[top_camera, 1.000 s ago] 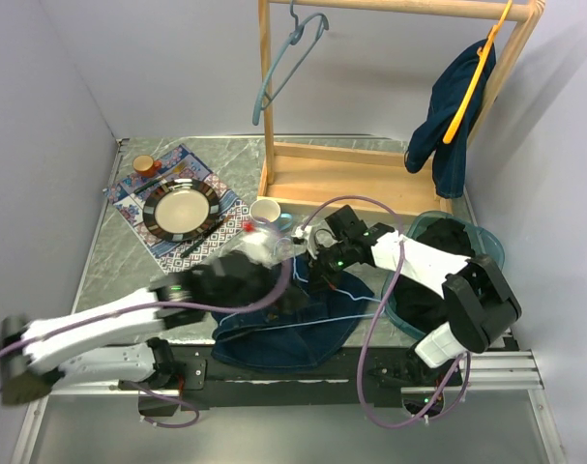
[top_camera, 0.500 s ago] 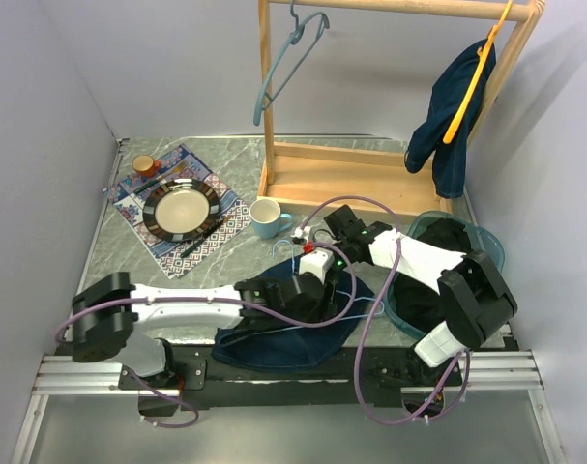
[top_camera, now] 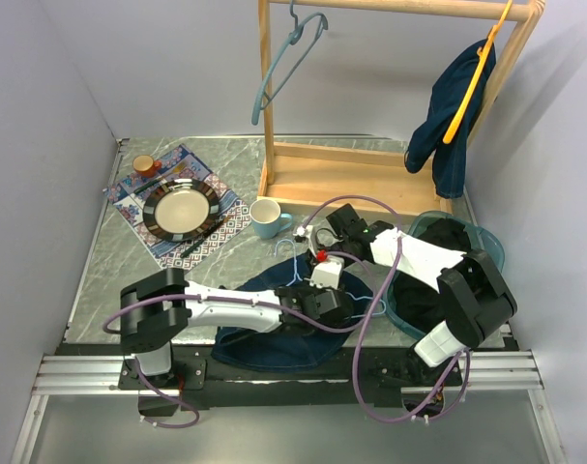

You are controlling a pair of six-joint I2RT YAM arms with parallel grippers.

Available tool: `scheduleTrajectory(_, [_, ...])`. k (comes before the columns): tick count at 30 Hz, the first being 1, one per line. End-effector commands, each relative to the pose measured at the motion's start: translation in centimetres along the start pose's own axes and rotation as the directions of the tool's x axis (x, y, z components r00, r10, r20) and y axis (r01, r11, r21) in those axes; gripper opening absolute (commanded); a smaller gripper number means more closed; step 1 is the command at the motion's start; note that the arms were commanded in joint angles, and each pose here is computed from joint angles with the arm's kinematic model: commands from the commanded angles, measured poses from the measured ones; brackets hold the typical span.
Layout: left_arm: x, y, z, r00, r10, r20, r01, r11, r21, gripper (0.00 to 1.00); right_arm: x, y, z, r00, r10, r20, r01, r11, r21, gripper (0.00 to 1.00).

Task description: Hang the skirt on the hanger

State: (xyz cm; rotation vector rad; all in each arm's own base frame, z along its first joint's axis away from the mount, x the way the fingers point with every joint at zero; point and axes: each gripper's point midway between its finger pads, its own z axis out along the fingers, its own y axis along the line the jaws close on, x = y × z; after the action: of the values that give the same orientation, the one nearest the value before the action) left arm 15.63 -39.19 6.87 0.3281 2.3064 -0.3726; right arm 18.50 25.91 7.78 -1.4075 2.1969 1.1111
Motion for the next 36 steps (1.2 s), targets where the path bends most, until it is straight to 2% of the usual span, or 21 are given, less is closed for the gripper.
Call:
scheduleTrajectory(1, [-0.5,0.1,-0.1,0.999,0.037,0.027,-0.035,0.998,-0.059,0.49,-1.3,0.1,-0.3,1.000,-0.013,0.024,0.013,1.000,-0.013,0.00])
scheduleTrajectory(2, [-0.5,0.0,-0.2,0.999,0.045,0.029,-0.043,0.997,-0.064,0.37,-1.3,0.1,-0.4,1.000,-0.012,0.025,0.012,1.000,-0.012,0.00])
scheduleTrajectory(4, [-0.6,-0.1,-0.3,0.997,0.067,0.030,-0.065,0.996,-0.067,0.30,-1.3,0.1,-0.4,1.000,-0.010,0.024,0.010,1.000,-0.013,0.00])
scheduleTrajectory(5, [-0.7,-0.1,-0.4,0.997,0.073,0.031,-0.071,0.995,-0.067,0.22,-1.3,0.1,-0.4,1.000,-0.008,0.025,0.008,1.000,-0.014,0.00])
scheduleTrajectory(7, [-1.1,-0.1,-0.8,0.996,0.085,0.037,-0.082,0.995,-0.062,0.11,-1.2,0.1,-0.4,1.000,-0.008,0.025,0.008,1.000,-0.016,0.00])
scheduleTrajectory(14, [-4.0,-0.2,-4.0,0.992,0.085,0.089,-0.086,0.996,0.013,0.05,-1.2,0.1,-0.5,1.000,-0.009,0.029,0.009,1.000,-0.020,0.00])
scheduleTrajectory(18, [-3.8,-0.7,-5.3,0.996,0.067,0.064,-0.073,0.993,0.090,0.08,-1.3,0.2,-0.6,0.999,-0.012,0.031,0.013,1.000,-0.023,0.00])
scheduleTrajectory(19, [-3.5,-1.0,-5.4,0.997,0.066,0.051,-0.071,0.992,0.107,0.18,-1.3,0.2,-0.6,0.999,-0.011,0.032,0.011,1.000,-0.025,0.00])
scheduleTrajectory(21, [-2.6,-1.1,-5.1,0.998,0.062,0.019,-0.064,0.990,0.122,0.25,-1.3,0.2,-0.6,0.999,-0.012,0.032,0.012,1.000,-0.023,0.00])
scheduleTrajectory(22, [-2.3,-1.1,-4.9,0.998,0.062,0.014,-0.063,0.991,0.122,0.33,-1.3,0.2,-0.6,0.999,-0.013,0.031,0.013,1.000,-0.024,0.00])
scheduleTrajectory(26, [-1.6,-1.0,-3.5,0.998,0.055,0.007,-0.055,0.996,0.074,0.50,-1.5,0.3,-0.6,1.000,0.010,0.027,-0.009,1.000,-0.030,0.00])
scheduleTrajectory(28, [-1.0,-0.7,-2.5,0.998,0.059,0.003,-0.059,0.998,0.032,0.55,-1.2,1.1,-0.2,0.998,0.064,0.021,-0.061,0.993,-0.101,0.00])
scheduleTrajectory(36, [0.3,0.7,-0.4,0.997,0.075,-0.003,-0.075,0.994,-0.085,0.55,-0.7,1.0,0.7,0.989,0.149,-0.010,-0.149,0.980,-0.133,0.00])
